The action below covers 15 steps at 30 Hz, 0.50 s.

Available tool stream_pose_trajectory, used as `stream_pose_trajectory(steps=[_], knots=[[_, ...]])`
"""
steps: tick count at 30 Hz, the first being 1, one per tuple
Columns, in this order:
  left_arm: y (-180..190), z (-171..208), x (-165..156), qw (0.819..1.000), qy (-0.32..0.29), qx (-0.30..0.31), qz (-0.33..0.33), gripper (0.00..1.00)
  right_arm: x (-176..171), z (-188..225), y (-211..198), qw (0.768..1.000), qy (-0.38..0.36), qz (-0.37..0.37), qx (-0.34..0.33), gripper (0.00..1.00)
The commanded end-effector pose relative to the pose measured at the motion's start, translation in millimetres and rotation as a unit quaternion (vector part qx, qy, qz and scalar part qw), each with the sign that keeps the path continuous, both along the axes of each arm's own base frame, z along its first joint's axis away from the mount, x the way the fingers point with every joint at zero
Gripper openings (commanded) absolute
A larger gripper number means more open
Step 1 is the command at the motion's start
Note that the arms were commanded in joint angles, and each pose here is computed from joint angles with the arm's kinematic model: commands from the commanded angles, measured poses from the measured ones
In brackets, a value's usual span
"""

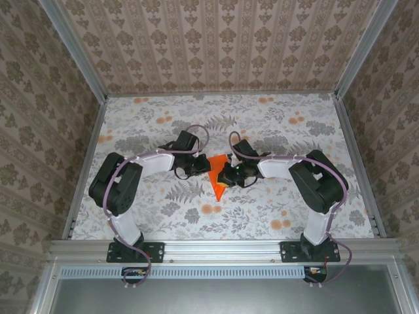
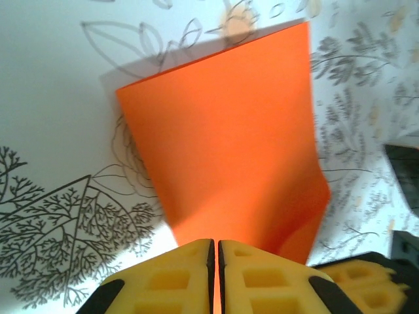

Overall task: Fold a paper plane with a square sheet of paper (pick it up from the middle)
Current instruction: Third fold the triangle at the center of the table.

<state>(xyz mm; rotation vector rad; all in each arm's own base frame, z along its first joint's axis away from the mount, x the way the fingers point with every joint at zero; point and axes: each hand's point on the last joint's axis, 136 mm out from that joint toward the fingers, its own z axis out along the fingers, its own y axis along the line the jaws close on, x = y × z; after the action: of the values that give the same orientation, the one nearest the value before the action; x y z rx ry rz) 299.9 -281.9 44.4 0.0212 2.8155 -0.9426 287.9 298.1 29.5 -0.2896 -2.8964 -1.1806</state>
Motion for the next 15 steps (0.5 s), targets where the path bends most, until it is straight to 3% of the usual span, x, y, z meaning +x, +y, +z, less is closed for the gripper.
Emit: stream_pose_trajectory(steps=[1,15], knots=[[-6.9,16.5,7.9,1.0,-0.022,-0.015,-0.011,0.13,6.5,-2.3,6.1,1.0,-0.007,0.0,0.002,0.01],[-6.1,-26.3,4.3,0.999,0.026,0.021,-0.01,0.12,10.4,-6.6,4.2,1.0,-0.013,-0.012,-0.003,0.01]])
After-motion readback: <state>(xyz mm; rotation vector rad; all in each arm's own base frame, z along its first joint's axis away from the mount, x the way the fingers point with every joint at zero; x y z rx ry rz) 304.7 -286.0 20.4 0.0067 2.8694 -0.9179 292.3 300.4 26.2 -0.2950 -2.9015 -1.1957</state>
